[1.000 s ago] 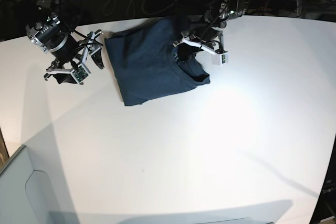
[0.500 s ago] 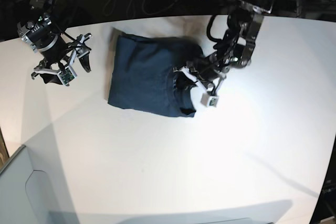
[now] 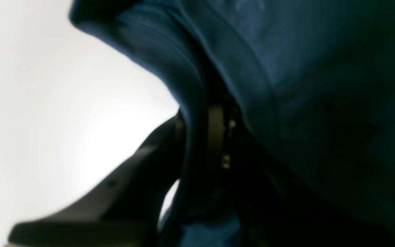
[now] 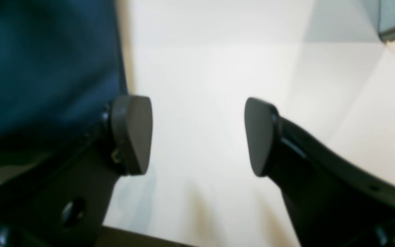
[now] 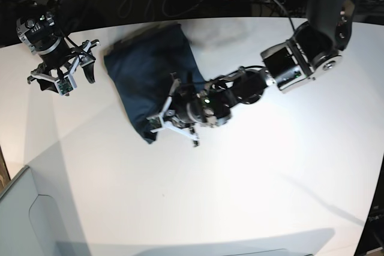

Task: Fold the T-shirt properly
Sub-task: 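Push the folded shirt's side with the left gripper to square it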

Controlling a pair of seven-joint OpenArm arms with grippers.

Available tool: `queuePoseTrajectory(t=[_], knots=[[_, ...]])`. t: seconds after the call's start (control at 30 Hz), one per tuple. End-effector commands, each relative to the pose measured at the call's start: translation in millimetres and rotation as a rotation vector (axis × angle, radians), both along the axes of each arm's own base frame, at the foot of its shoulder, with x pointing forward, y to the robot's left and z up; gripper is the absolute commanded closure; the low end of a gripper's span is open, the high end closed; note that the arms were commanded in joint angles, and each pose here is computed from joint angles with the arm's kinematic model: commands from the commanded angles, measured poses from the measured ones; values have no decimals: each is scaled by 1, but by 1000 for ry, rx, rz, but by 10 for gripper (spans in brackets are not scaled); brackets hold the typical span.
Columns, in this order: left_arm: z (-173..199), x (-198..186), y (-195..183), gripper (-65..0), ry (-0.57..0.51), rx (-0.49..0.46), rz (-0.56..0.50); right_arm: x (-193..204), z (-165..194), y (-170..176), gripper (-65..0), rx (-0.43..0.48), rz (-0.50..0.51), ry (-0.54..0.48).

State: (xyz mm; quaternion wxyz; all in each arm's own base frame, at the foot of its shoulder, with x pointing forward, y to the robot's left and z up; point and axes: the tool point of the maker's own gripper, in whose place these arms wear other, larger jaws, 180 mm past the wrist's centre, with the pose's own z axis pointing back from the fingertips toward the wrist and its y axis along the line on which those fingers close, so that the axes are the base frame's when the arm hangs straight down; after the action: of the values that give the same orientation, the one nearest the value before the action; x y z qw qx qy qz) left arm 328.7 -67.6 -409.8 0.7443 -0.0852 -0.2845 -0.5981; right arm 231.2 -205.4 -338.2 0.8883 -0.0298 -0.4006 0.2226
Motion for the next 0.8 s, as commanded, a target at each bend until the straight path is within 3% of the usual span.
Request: queuePoseTrajectory(t=[0.0,0.2,0.43,0.63,0.77], knots=[[8,12,-3,0,-58,32,-28,5,12,-1,-398,1,7,-46],[12,16,-38,0,-259,206,-276,0,8,-1,-398,20,-22,-35],[22,22,-51,0,-331,239,-307,-8,1,2,-398,27,-24,-10],[22,25,-44,-255,-335,247,-300,-8,1,3,-398,28,-22,-10],[36,30,-43,-296,-374,233,-305,-8,1,4,-398,30,-21,-10]])
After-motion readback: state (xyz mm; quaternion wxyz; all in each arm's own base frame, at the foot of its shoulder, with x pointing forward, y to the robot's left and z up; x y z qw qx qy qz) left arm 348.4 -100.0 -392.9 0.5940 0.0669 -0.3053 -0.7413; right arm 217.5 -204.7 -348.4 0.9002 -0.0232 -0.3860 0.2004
